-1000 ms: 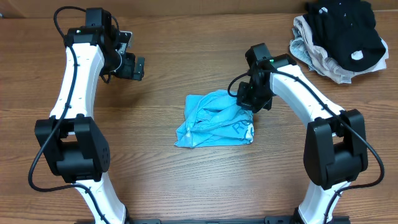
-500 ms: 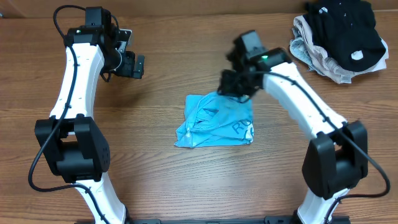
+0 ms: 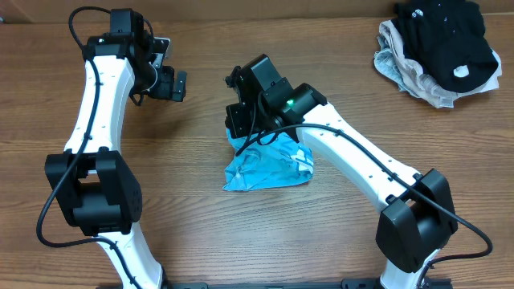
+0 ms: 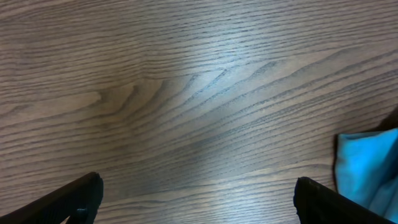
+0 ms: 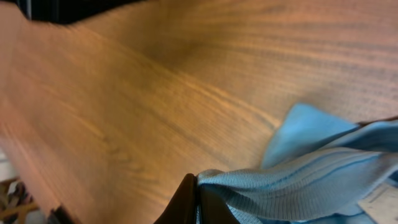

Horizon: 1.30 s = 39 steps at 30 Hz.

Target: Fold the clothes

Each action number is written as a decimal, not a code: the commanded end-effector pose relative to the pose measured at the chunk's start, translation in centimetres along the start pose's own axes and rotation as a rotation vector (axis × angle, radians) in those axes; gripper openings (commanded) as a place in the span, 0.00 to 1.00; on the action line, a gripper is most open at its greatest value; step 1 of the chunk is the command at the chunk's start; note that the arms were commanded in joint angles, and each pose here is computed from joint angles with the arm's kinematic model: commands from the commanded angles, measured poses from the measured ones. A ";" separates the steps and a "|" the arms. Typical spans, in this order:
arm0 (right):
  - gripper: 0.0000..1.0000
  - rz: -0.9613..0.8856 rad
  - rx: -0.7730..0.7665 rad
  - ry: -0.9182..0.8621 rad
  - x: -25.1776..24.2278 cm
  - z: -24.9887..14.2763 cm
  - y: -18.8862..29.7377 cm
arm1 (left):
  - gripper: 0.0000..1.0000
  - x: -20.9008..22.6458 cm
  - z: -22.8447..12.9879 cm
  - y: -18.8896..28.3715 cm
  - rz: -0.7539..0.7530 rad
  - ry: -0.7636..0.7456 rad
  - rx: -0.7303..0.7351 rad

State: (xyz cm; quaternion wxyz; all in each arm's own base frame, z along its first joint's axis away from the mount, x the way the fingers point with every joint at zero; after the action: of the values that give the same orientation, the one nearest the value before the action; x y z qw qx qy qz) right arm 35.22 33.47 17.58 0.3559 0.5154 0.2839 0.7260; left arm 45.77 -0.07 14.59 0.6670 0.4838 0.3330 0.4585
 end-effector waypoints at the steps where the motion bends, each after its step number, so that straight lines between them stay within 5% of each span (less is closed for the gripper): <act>1: 0.04 -0.031 -0.102 -0.001 -0.4 2.4 0.1 | 1.00 -0.4 0.2 0.1 -0.009 0.005 -0.008; 6: 0.04 -0.022 -0.230 0.044 -0.7 5.6 0.0 | 1.00 -0.3 0.4 0.1 -0.004 0.002 -0.019; 7: 0.18 -0.016 -0.241 0.064 -0.5 5.9 -0.1 | 1.00 -0.3 0.5 0.1 -0.002 0.001 -0.024; 9: 0.88 -0.016 -0.247 0.094 -0.4 6.0 -0.1 | 1.00 -0.2 0.7 0.1 0.001 0.001 -0.029; 10: 1.00 -0.019 -0.240 0.092 -0.5 5.8 -0.2 | 1.00 -0.2 0.7 0.1 0.002 0.000 -0.031; 16: 1.00 -0.088 -0.121 0.024 -1.8 3.4 1.2 | 1.00 -0.2 0.8 0.1 0.003 0.000 -0.035; 24: 0.97 -0.287 0.113 -0.335 -6.3 -4.0 -0.1 | 1.00 -0.1 1.0 0.1 0.007 -0.002 -0.046; 26: 0.88 -0.294 0.121 -0.369 -6.6 -4.9 -1.0 | 1.00 -0.1 1.0 0.1 0.007 -0.002 -0.045; 31: 0.47 -0.295 0.137 -0.369 -6.9 -6.8 -2.7 | 1.00 -0.1 1.0 0.1 0.007 -0.001 -0.045; 36: 0.42 -0.283 0.119 -0.399 -7.2 -7.0 -3.7 | 1.00 0.0 1.0 0.1 0.008 -0.001 -0.045; 39: 0.11 -0.261 0.118 -0.396 -6.9 -6.9 -3.8 | 1.00 0.0 1.0 0.1 0.008 -0.001 -0.045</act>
State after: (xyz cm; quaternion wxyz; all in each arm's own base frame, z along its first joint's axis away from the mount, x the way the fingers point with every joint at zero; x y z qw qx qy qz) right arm 30.95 29.67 8.40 0.4652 0.6209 0.3267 0.5398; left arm 46.67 -0.04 14.88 0.6735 0.4745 0.3184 0.4689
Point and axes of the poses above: each gripper's point midway between its finger pads, its own y axis back along the fingers, its own x axis along the line the jaws close on, z = x × y, the point moved 2 cm from there along y, back along the fingers, and after that the axes turned 13 degrees about -y, right-handed, at the moved point
